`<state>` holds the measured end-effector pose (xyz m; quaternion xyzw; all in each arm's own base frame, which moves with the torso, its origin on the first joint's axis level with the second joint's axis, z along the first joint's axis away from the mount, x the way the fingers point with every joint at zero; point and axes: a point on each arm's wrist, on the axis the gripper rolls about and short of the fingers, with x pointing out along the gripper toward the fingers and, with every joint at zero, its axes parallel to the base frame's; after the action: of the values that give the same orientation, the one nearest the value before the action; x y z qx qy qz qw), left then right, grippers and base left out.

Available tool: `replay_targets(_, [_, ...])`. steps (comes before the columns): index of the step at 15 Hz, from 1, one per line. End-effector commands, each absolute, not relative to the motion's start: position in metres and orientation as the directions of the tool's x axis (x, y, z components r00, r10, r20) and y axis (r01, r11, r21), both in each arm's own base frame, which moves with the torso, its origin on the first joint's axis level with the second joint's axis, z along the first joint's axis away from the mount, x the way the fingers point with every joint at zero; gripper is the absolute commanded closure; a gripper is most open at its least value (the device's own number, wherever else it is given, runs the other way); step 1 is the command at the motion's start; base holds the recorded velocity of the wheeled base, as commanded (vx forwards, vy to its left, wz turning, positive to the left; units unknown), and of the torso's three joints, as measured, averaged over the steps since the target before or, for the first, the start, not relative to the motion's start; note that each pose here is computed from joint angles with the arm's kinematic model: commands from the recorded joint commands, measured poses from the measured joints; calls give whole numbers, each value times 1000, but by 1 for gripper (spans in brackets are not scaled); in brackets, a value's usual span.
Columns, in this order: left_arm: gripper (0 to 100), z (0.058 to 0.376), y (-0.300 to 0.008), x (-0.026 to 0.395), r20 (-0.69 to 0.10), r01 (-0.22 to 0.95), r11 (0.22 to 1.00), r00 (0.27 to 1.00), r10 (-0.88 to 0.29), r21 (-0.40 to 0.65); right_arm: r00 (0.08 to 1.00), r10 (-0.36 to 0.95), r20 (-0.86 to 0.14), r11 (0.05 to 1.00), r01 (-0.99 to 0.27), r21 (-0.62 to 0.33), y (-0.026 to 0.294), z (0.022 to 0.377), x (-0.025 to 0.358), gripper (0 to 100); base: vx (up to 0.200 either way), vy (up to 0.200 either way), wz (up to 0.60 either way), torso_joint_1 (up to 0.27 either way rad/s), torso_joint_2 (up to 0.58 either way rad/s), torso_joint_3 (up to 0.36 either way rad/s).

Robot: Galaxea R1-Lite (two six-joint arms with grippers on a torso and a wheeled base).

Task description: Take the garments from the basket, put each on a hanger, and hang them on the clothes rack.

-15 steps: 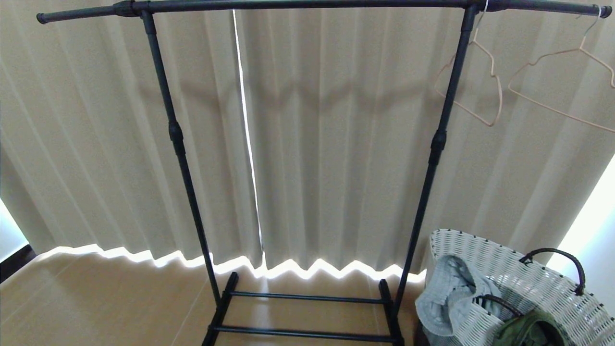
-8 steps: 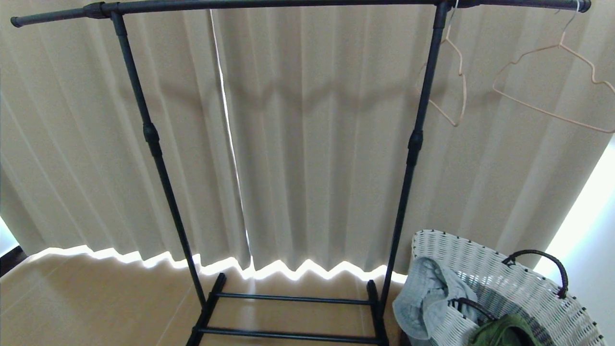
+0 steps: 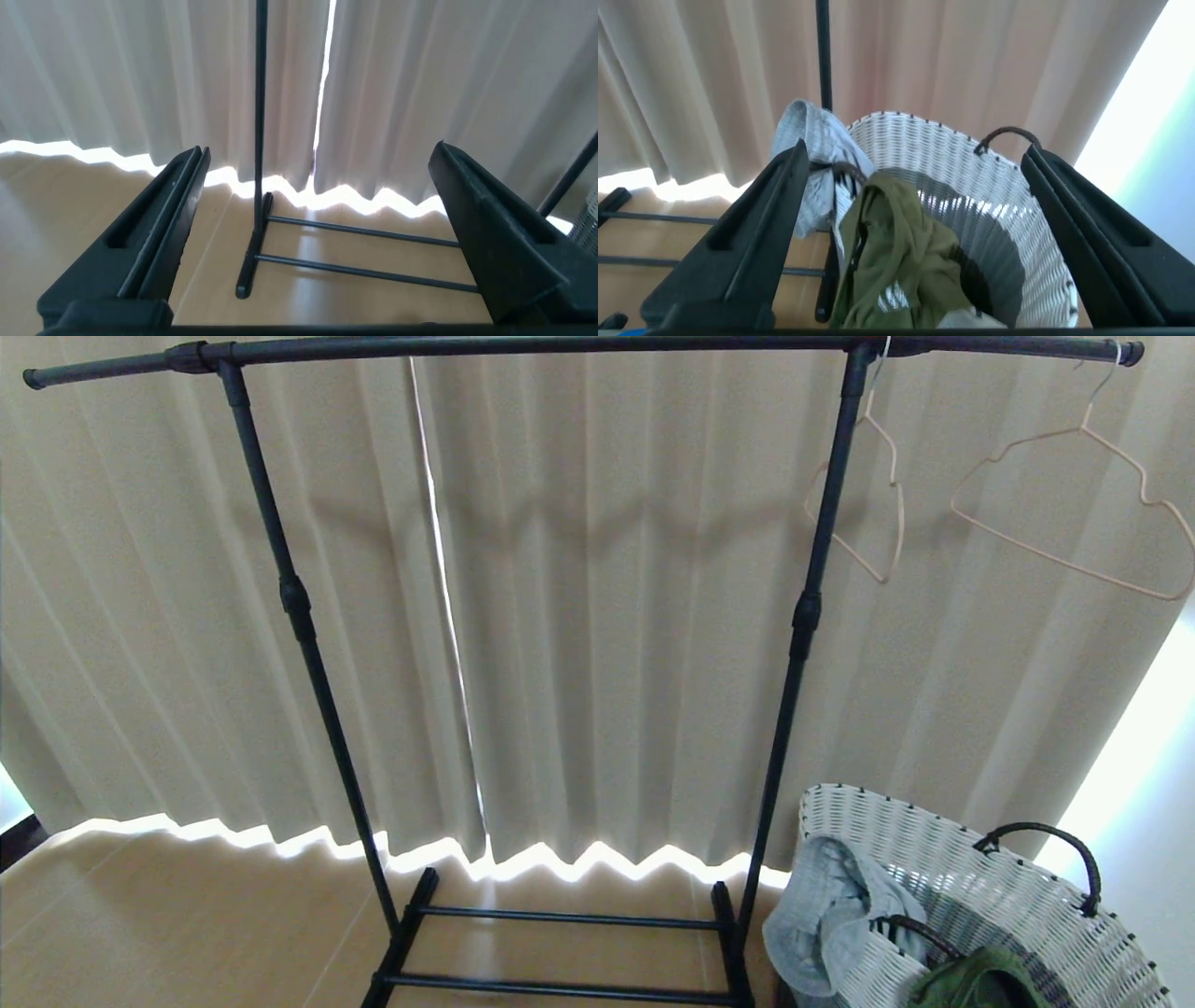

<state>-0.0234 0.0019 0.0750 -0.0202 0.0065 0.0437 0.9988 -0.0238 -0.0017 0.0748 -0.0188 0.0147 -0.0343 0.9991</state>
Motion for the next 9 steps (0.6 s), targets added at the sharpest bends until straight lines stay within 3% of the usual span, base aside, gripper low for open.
replay_targets(1, [0, 75, 2, -23, -15, -89, 995, 996, 89, -42, 997, -69, -28, 997, 68, -39, -2, 75, -24, 0, 0, 0, 0, 0, 0, 0])
replay_targets(5, [0, 75, 2, -23, -15, -89, 995, 996, 89, -42, 997, -74, -29, 996, 72, -59, -2, 75, -24, 0, 0, 0, 0, 0, 0, 0])
replay_targets(7, [0, 75, 2, -23, -15, -89, 995, 996, 89, -42, 997, -69, -34, 981, 62, -185, -2, 83, -26, 0, 0, 0, 0, 0, 0, 0])
replay_targets(9, [0, 75, 2, -23, -15, -89, 995, 996, 89, -42, 986, -45, -160, 946, -9, -323, -3, 97, -23, 0, 0, 0, 0, 0, 0, 0])
